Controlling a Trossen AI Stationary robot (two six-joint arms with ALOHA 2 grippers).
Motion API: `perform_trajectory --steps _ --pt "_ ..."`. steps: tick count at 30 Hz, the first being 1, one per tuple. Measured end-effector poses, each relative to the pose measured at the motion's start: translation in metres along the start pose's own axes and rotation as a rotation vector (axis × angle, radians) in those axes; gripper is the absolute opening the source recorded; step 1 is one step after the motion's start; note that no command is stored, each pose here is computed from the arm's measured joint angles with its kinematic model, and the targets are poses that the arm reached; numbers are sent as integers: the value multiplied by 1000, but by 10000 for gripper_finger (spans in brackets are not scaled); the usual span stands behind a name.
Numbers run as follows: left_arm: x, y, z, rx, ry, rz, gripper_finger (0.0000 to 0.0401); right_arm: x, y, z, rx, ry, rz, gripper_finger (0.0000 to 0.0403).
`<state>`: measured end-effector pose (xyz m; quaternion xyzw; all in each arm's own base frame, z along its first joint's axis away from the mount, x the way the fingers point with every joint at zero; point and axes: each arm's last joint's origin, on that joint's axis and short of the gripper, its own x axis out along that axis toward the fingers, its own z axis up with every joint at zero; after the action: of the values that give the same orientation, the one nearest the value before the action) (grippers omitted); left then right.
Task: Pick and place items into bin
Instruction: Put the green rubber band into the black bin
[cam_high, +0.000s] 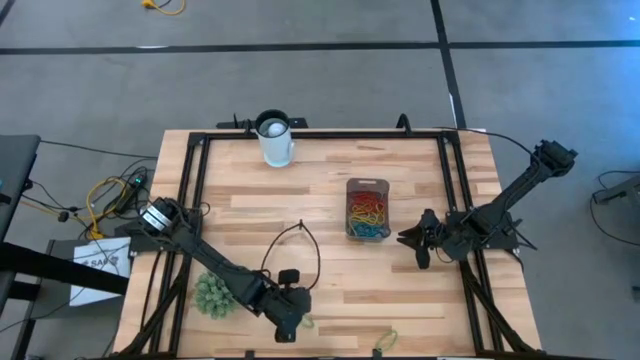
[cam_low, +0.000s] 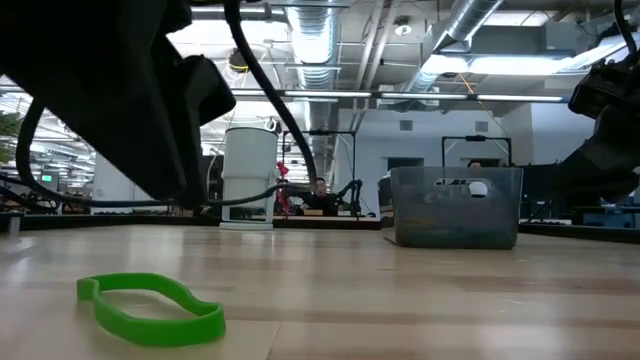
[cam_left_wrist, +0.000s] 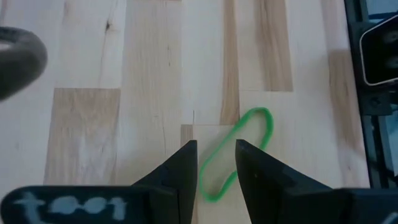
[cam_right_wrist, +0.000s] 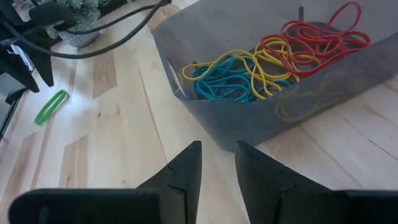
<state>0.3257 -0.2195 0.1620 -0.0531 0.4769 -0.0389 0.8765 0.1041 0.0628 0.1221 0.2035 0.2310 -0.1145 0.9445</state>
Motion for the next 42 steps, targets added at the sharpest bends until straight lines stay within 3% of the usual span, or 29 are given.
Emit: perform_trajectory --steps 8,27,31,36,42 --pt "-1 -4 -3 29 -2 -1 98 0 0 0 0 0 0 92" --pt "36 3 -21 88 126 67 98 1 -2 -2 -18 4 -26 92" --pt "37 3 -20 102 125 68 73 1 -2 -1 -16 1 -25 92" --pt "27 -5 5 195 69 108 8 1 -2 -1 -17 1 -27 92" --pt "-17 9 73 241 -30 402 2 1 -2 -1 -15 -2 -27 92"
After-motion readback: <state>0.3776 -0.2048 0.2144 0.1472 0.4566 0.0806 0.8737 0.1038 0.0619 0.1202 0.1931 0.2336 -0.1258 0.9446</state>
